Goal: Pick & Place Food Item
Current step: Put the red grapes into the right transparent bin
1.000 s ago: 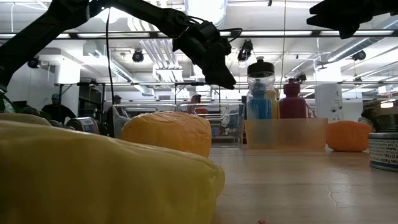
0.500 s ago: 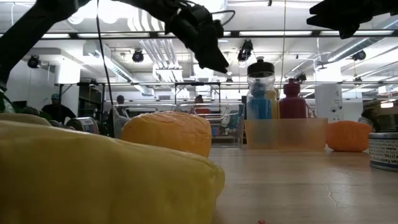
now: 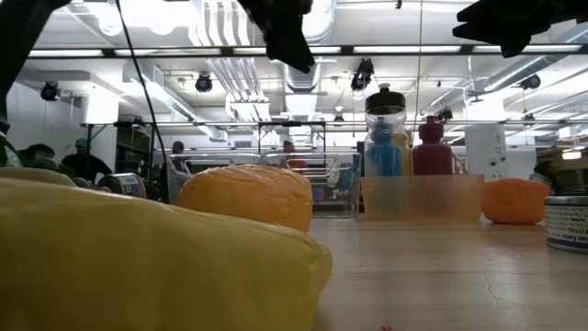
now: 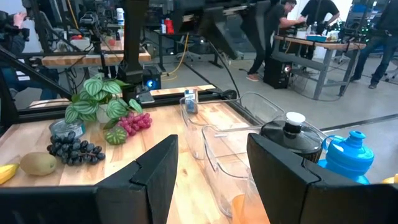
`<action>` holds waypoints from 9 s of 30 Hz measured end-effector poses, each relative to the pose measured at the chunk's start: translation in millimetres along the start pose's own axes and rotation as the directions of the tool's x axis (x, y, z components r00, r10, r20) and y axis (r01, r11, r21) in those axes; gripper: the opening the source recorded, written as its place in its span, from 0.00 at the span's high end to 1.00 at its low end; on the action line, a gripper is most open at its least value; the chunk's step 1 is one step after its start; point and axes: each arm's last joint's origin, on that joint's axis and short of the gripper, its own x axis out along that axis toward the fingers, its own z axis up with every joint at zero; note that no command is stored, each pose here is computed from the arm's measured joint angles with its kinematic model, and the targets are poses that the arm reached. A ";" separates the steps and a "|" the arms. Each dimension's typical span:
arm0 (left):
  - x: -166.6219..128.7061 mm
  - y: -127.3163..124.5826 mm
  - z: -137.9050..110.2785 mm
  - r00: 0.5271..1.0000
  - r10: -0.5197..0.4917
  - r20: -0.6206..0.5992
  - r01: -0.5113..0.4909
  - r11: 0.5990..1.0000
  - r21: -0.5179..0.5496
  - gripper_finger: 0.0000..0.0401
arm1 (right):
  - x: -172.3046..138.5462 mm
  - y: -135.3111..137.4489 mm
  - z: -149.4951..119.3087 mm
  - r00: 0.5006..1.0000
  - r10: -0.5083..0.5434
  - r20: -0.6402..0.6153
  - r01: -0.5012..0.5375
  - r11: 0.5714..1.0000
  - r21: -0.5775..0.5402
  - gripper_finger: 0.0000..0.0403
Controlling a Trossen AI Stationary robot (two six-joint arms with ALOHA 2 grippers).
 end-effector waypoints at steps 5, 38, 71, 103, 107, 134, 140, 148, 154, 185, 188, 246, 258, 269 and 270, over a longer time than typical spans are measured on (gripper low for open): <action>-7.3 -23.3 -3.8 1.000 0.023 0.005 -0.023 1.000 0.006 0.37 | 0.0 0.0 0.0 1.000 0.000 0.000 0.000 1.000 -0.001 0.53; -72.4 -185.3 -125.3 0.963 0.251 -0.101 -0.264 0.788 -0.556 0.36 | 0.0 0.0 0.0 1.000 0.000 0.000 0.000 1.000 0.000 0.53; 7.5 -229.7 -242.5 0.889 -0.205 -0.409 -0.393 0.118 -0.912 0.36 | 0.1 0.1 -0.1 1.000 0.000 -0.001 0.000 1.000 0.000 0.53; 9.8 -225.9 -249.0 0.905 -0.113 -0.410 -0.377 0.232 -0.897 0.68 | 0.1 0.1 -0.1 1.000 0.000 -0.001 0.000 1.000 -0.001 0.53; 9.7 -226.1 -249.1 0.903 -0.120 -0.413 -0.379 0.232 -0.896 0.73 | 0.1 0.1 -0.1 1.000 0.000 -0.001 0.000 1.000 -0.001 0.53; 9.5 -224.5 -249.3 0.902 -0.105 -0.419 -0.384 0.250 -0.889 1.00 | 0.1 0.1 -0.1 1.000 0.000 -0.001 0.000 1.000 -0.002 0.53; 13.8 -220.5 -243.3 0.921 -0.111 -0.373 -0.334 0.267 -0.904 1.00 | 0.0 0.0 -0.1 1.000 0.000 -0.001 0.000 1.000 -0.001 0.53; 17.2 -218.6 -236.4 0.941 -0.127 -0.313 -0.270 0.272 -0.924 1.00 | 0.0 0.0 -0.1 1.000 0.000 -0.001 0.000 1.000 -0.001 0.53; 19.7 -217.9 -230.2 0.959 -0.129 -0.251 -0.208 0.280 -0.937 1.00 | 0.1 0.0 -0.1 1.000 0.000 -0.001 0.000 1.000 -0.002 0.53; 14.6 -220.8 -225.9 0.937 -0.173 -0.304 -0.306 0.013 -0.952 0.48 | 0.0 0.0 -0.1 1.000 0.000 -0.001 0.000 1.000 0.000 0.53; 20.0 -223.6 -228.4 0.932 -0.169 -0.320 -0.323 0.011 -0.946 0.48 | 0.0 0.0 -0.1 1.000 0.000 -0.001 0.000 1.000 -0.001 0.53; 39.2 -215.3 -240.7 0.931 -0.117 -0.345 -0.339 0.064 -0.938 0.99 | 0.1 0.1 -0.1 1.000 0.000 0.000 0.000 1.000 -0.001 0.53; 31.4 -214.8 -206.8 0.976 -0.020 -0.219 -0.210 0.203 -0.956 1.00 | 0.0 0.0 -0.1 1.000 0.000 0.000 0.000 1.000 -0.001 0.53; 19.7 -214.1 -165.3 0.997 0.076 -0.023 -0.052 0.412 -0.910 1.00 | 0.0 0.0 0.0 1.000 0.000 0.000 0.000 1.000 -0.001 0.53; 17.9 -214.0 -160.7 0.997 0.082 -0.004 -0.040 0.437 -0.899 1.00 | 0.0 0.0 -0.1 1.000 0.000 0.000 0.000 1.000 -0.001 0.53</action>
